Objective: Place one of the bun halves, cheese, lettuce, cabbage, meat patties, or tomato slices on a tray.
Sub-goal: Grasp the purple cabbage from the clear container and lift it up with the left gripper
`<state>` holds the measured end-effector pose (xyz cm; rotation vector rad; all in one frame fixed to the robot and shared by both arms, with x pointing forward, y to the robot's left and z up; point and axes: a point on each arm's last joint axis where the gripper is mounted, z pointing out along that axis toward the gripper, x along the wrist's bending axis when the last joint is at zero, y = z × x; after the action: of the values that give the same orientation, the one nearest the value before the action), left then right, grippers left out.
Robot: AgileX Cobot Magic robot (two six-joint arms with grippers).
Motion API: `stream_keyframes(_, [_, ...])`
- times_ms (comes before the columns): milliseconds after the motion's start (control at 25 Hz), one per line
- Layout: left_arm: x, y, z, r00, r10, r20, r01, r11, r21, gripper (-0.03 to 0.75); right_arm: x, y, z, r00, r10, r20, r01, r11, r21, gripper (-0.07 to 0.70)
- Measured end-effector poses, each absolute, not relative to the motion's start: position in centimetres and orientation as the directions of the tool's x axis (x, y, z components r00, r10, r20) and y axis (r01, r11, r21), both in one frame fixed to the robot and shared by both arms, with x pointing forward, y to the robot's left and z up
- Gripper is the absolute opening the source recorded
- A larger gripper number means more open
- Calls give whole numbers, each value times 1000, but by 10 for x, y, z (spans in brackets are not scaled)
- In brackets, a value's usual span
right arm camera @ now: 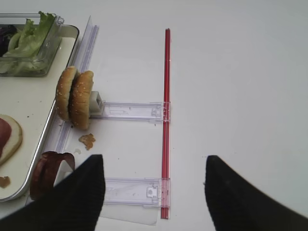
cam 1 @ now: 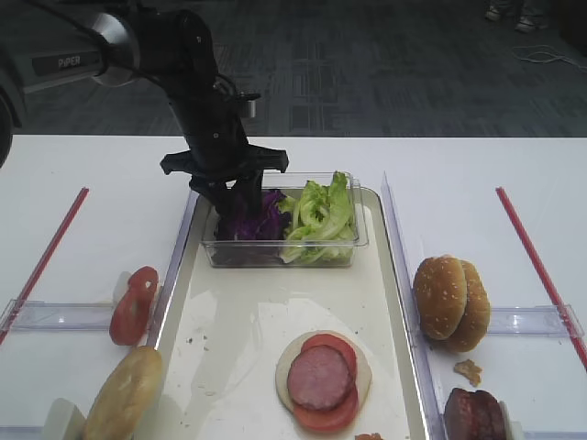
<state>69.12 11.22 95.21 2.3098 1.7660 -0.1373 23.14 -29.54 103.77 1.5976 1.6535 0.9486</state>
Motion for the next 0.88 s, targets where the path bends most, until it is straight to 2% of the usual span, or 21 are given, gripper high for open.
stream_keyframes(280, [692, 113, 951, 271, 941, -203, 960, -250, 124, 244, 231, -295, 1038, -54, 998, 35, 534, -1, 846, 468])
stream_keyframes(880, [692, 114, 951, 275, 942, -190, 959, -254, 125, 171, 231, -295, 1038, -54, 998, 35, 534, -1, 846, 468])
